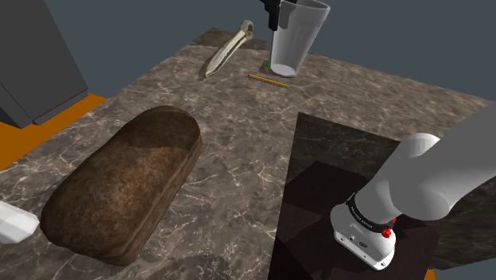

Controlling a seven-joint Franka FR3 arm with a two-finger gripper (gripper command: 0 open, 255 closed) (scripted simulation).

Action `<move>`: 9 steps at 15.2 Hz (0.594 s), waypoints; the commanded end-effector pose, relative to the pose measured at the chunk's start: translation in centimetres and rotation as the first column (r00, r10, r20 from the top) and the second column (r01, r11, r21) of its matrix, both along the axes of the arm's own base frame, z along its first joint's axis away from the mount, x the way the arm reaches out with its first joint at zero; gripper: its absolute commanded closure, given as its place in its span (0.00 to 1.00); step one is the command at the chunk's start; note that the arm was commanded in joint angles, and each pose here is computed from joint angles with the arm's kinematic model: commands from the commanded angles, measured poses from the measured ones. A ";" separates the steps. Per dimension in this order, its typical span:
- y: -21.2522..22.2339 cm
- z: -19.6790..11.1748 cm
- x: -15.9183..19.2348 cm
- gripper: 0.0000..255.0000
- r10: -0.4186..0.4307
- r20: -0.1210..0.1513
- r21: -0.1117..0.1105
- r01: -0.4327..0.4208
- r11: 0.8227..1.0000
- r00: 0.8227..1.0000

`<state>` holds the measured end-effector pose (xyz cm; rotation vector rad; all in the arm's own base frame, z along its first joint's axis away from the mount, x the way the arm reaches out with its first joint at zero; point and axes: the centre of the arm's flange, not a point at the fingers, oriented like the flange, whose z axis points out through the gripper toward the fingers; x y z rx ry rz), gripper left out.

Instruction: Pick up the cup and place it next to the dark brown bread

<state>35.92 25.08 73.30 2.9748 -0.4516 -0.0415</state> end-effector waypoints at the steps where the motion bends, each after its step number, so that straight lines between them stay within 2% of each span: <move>1: 2.0 -0.1 -1.9 1.00 -0.001 0.000 0.000 0.001 1.000 1.000; 9: 9.4 -0.1 -9.4 1.00 -0.001 0.000 0.000 0.001 1.000 1.000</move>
